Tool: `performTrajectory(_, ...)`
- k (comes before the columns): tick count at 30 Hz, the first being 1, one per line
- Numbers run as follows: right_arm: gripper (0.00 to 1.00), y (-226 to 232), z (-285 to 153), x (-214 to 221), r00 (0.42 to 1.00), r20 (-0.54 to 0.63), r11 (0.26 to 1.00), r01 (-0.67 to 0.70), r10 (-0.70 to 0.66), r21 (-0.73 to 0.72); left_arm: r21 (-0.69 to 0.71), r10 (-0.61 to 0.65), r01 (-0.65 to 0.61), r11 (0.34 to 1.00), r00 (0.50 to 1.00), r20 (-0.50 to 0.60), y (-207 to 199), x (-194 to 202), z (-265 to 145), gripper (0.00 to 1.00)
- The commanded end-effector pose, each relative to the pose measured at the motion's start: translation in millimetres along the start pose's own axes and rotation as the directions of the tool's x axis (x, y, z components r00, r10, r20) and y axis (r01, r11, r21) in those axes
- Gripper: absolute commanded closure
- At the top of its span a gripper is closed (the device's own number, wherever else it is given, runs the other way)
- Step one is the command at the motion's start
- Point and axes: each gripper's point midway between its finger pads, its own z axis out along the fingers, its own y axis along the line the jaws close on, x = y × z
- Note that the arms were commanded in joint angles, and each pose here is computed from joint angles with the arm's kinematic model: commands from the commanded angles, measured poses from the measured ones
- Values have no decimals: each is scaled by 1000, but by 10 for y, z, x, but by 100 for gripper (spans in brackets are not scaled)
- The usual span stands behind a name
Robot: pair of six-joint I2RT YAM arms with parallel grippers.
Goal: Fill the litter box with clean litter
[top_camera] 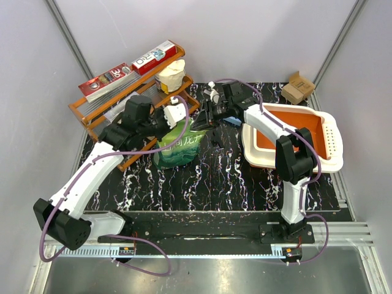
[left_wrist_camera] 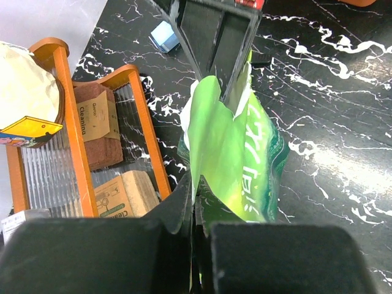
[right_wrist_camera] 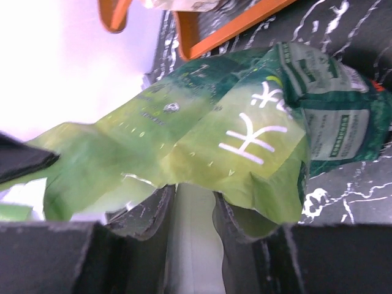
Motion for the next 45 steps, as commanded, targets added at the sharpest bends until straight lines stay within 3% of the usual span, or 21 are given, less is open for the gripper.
performTrajectory(1,100,241,-205,35,989,-101,968,-131,112,-213,-99,102,-96,990,993,55,202,-229,-207,100)
performTrajectory(14,100,184,-894,-257,975,-49,930,-220,215,-294,-122,142,-138,983,990,25,227,-168,-267,100)
performTrajectory(19,100,74,-718,-278,961,-98,904,-276,258,-326,-125,146,-142,982,989,21,245,-178,-269,100)
performTrajectory(24,100,205,-1060,-456,969,-74,873,-246,237,-420,-122,147,-144,982,989,20,247,-184,-279,100)
performTrajectory(27,100,181,-841,-574,964,-51,863,-258,263,-435,-121,157,-153,981,987,19,245,-185,-275,100)
performTrajectory(29,100,184,-656,-510,962,-115,857,-272,246,-438,-126,158,-154,980,987,20,263,-206,-284,100)
performTrajectory(34,100,219,-1071,-445,965,-92,864,-259,244,-431,-145,170,-166,976,985,19,306,-242,-321,100)
performTrajectory(37,100,8,-952,-415,945,-73,855,-320,319,-408,-139,168,-164,977,986,18,301,-231,-308,100)
performTrajectory(40,100,104,-803,-455,949,-120,844,-313,290,-436,-130,167,-164,978,986,18,285,-227,-288,100)
performTrajectory(45,100,115,-1061,-572,965,-76,862,-259,252,-436,-135,180,-177,975,984,10,306,-221,-283,100)
